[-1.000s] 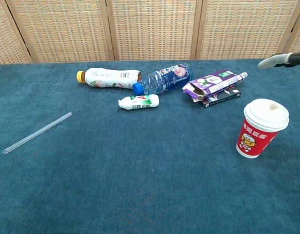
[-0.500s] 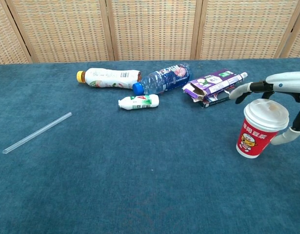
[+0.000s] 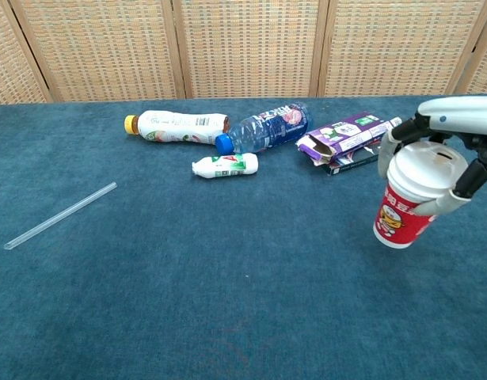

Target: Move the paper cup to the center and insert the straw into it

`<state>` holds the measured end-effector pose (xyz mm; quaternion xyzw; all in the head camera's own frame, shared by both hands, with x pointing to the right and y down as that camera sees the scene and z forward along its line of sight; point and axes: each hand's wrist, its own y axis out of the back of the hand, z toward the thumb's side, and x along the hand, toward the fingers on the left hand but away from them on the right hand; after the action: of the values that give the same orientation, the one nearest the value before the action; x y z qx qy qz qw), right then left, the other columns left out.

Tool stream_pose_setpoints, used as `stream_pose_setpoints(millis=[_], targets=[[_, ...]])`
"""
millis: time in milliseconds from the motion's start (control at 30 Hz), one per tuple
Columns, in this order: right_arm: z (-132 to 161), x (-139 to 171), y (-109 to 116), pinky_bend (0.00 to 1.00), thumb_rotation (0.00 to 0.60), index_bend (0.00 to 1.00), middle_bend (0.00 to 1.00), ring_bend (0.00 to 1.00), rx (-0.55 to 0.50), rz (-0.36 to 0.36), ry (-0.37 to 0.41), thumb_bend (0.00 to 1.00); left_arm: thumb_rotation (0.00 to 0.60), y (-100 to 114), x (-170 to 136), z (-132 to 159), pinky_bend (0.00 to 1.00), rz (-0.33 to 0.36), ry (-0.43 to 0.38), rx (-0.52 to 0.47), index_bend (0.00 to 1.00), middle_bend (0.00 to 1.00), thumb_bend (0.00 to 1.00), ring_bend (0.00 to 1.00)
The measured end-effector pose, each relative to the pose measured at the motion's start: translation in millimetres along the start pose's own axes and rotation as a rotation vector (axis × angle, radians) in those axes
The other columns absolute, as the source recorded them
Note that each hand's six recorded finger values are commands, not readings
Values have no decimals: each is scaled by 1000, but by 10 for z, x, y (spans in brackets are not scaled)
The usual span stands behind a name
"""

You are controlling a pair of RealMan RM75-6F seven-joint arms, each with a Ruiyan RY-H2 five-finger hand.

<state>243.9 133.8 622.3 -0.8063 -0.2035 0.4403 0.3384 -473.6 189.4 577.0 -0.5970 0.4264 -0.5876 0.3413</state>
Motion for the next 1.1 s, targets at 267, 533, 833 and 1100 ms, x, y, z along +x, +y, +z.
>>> stream_pose_setpoints(millis=[267, 533, 833, 1100], targets=[[835, -313, 507, 675, 600, 490, 570, 476, 36, -26, 204, 492, 600, -12, -13, 44, 0, -19, -24, -21, 0, 0, 52, 0], [1530, -801, 709, 674, 600, 490, 568, 476, 85, -21, 301, 492, 600, 26, -14, 26, 0, -12, -23, -40, 0, 0, 52, 0], [2110, -1196, 402, 674, 600, 490, 568, 476, 78, 43, 321, 492, 600, 44, -2, -26, 0, -17, -10, -57, 0, 0, 53, 0], [2347, -1439, -34, 675, 600, 490, 566, 476, 101, 100, 286, 492, 600, 50, 9, -48, 0, -21, -7, -66, 0, 0, 53, 0]])
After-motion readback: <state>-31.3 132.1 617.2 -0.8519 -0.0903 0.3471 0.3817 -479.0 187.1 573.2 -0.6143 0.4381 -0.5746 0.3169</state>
